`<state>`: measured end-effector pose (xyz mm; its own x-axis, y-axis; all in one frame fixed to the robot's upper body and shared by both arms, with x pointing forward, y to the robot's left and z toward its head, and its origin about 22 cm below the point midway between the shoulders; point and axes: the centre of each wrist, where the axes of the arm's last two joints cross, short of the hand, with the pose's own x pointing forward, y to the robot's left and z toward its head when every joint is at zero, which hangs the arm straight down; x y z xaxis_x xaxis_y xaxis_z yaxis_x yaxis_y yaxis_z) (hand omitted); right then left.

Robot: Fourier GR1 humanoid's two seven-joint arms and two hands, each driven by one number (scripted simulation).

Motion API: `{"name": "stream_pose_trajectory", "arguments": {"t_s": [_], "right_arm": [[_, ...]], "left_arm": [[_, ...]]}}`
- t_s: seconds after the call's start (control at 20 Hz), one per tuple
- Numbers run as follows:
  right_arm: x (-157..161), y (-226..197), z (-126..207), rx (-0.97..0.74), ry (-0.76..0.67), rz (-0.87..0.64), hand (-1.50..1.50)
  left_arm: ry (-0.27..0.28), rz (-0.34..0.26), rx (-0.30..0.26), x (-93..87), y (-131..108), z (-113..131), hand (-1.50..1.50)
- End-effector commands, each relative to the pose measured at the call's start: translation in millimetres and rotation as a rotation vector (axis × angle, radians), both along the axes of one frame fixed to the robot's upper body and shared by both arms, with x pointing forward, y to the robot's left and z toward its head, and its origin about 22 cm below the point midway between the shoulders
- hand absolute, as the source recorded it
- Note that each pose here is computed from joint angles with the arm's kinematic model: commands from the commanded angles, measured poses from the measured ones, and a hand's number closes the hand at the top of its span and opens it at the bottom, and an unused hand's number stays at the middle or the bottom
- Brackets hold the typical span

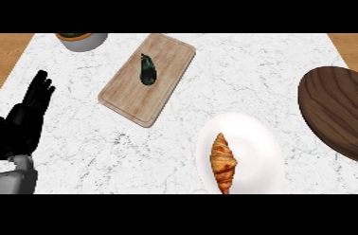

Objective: Pick the tomato from the plate and place it in the bowl

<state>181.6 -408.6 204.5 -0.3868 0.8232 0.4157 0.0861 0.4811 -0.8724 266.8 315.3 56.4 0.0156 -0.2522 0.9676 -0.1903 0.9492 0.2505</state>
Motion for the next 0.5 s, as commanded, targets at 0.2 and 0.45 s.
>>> {"name": "stream_pose_trajectory", "arguments": {"t_s": [0.2, 0.45], "right_arm": [[47.6, -45.2, -12.8, 0.094, 0.054, -0.027, 1.5], [91.6, -50.5, -35.7, 0.095, 0.07, -0.03, 1.5]], "left_arm": [[0.019, -0.047, -0.008, 2.4, 6.8, 8.1, 0.0], [-0.012, -0.037, 0.002, 17.0, 8.9, 1.6, 0.0]]}}
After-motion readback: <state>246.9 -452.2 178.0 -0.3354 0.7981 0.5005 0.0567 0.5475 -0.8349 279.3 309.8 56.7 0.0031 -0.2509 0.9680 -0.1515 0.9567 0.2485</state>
